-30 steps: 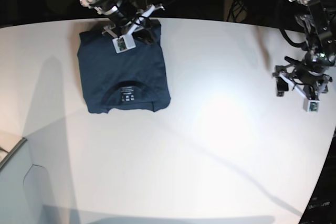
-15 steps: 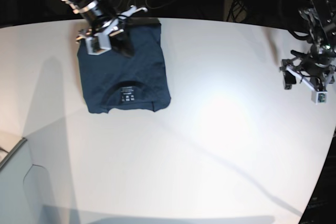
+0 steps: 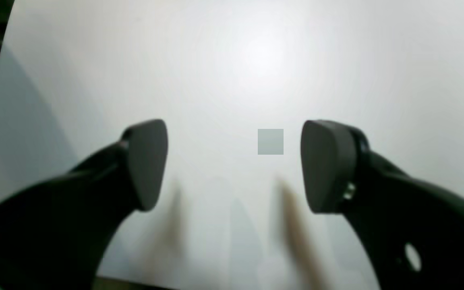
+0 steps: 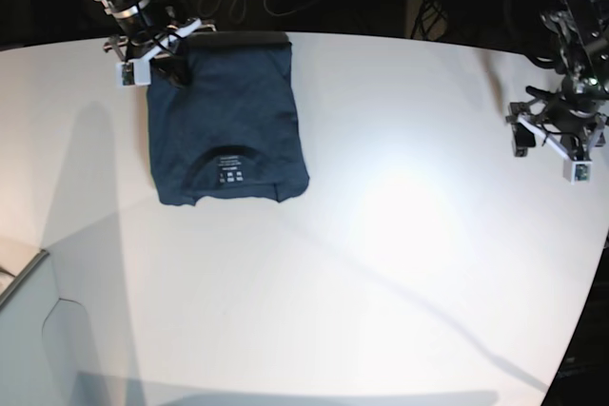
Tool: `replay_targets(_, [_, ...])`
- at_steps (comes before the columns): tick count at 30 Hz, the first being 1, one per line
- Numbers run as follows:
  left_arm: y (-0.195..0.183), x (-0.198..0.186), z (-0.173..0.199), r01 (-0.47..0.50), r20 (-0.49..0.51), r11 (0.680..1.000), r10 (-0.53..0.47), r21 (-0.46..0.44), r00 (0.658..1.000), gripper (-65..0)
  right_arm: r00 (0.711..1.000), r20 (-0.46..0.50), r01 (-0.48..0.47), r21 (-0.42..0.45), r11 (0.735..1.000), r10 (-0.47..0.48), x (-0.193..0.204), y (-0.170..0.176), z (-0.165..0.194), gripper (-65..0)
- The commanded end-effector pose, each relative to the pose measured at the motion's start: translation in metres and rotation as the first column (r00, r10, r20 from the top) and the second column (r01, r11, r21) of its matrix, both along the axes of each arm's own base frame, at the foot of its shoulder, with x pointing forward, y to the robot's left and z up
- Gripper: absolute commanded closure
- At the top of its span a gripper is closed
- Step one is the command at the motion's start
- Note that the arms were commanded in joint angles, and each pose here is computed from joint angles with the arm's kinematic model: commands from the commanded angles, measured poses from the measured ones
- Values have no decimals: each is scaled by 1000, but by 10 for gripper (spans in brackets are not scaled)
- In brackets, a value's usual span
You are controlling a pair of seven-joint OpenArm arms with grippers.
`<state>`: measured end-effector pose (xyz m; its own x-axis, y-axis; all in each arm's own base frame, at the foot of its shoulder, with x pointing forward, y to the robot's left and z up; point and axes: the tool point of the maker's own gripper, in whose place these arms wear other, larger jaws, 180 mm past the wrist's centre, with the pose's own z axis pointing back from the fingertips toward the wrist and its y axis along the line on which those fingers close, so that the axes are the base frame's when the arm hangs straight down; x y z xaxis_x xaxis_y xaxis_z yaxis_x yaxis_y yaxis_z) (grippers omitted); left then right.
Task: Layout the t-shirt on the table in an organized manner, then fold the t-shirt properly
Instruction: 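Pat the folded shirt's edge flat with the right gripper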
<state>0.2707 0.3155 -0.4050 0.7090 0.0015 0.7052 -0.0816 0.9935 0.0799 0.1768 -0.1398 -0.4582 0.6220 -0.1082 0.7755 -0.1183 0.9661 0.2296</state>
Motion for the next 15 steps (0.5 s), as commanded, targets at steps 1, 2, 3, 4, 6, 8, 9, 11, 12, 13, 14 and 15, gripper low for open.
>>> replay_targets(1, [6,7,13,0,45,1000,-1,17,999,-495,1000,13,-1,2,1000,1,0,-2,3,0])
replay_targets(2, [6,6,13,0,44,1000,-1,17,999,-495,1000,13,-1,2,1000,1,0,-2,3,0])
replay_targets(3, [7,3,11,0,36,1000,-1,20,999,-495,1000,13,-1,2,1000,1,0,-2,3,0])
replay_targets(4, [7,2,10,1,33,1000,-1,20,999,-495,1000,14,-1,2,1000,1,0,-1,3,0])
replay_targets(6, [7,1,10,1,32,1000,-1,20,1000,-495,1000,14,-1,2,1000,1,0,-1,3,0])
replay_targets(8, [7,0,9,1,30,1000,-2,22,1000,-495,1000,8,-1,4,1000,1,-2,0,2,0])
replay_targets(9, [7,0,9,1,28,1000,-2,21,1000,-495,1000,4,0,6,1000,0,-4,0,1,0])
replay_targets(11, [7,-1,9,1,27,1000,-2,21,1000,-495,1000,0,0,7,1000,0,-5,0,0,0])
replay_targets(12, [7,-1,9,1,27,1000,-2,21,1000,-495,1000,0,1,8,1000,-1,-5,1,0,0])
replay_targets(13, [7,-1,8,1,25,1000,-2,21,1000,-495,1000,0,1,8,1000,-1,-5,1,0,0])
replay_targets(14, [7,-4,7,1,19,1000,-2,21,1000,-495,1000,0,-1,9,1000,1,-5,1,0,0])
replay_targets(15, [7,-7,4,2,13,1000,-2,22,1000,-495,1000,0,1,12,1000,-1,-5,2,0,0])
